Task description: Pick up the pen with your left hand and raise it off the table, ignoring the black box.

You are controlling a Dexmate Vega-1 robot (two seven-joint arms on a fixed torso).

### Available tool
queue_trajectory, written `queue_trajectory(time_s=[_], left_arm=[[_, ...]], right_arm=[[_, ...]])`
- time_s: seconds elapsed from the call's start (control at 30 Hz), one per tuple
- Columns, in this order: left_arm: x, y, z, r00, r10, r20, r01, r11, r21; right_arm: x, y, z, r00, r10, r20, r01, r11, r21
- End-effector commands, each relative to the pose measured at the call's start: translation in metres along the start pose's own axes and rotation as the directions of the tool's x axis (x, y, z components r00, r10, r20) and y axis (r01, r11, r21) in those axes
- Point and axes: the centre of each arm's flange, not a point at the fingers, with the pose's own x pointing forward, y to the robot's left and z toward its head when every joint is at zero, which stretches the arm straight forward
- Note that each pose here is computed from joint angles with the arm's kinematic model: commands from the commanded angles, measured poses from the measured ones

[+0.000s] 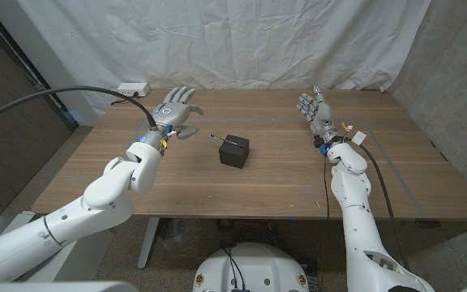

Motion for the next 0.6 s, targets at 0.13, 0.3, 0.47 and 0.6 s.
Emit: queue_trajectory(time_s=[0.13,0.3,0.47,0.6], left_arm=[[0.0090,-0.0101,0.0022,0.999,-0.051,0.006,0.051,0.999,0.016],[0.0109,-0.0138,0.0044,0.999,-0.046,0.017,0.045,0.998,0.032],[0.0139,-0.0143,0.0094,0.998,-0.046,0.033,0.044,0.997,0.060],[0.0160,-0.0142,0.0118,0.998,-0.045,0.046,0.042,0.997,0.064]], right_arm=[[-0.0015,-0.0004,-0.0051,1.000,-0.004,-0.009,0.004,1.000,0.023],[-0.0023,-0.0005,-0.0052,1.000,-0.006,-0.010,0.006,1.000,0.023],[-0.0030,-0.0018,-0.0046,1.000,-0.009,-0.007,0.009,1.000,0.027],[-0.0037,-0.0028,-0.0046,1.000,-0.013,-0.007,0.013,0.999,0.030]])
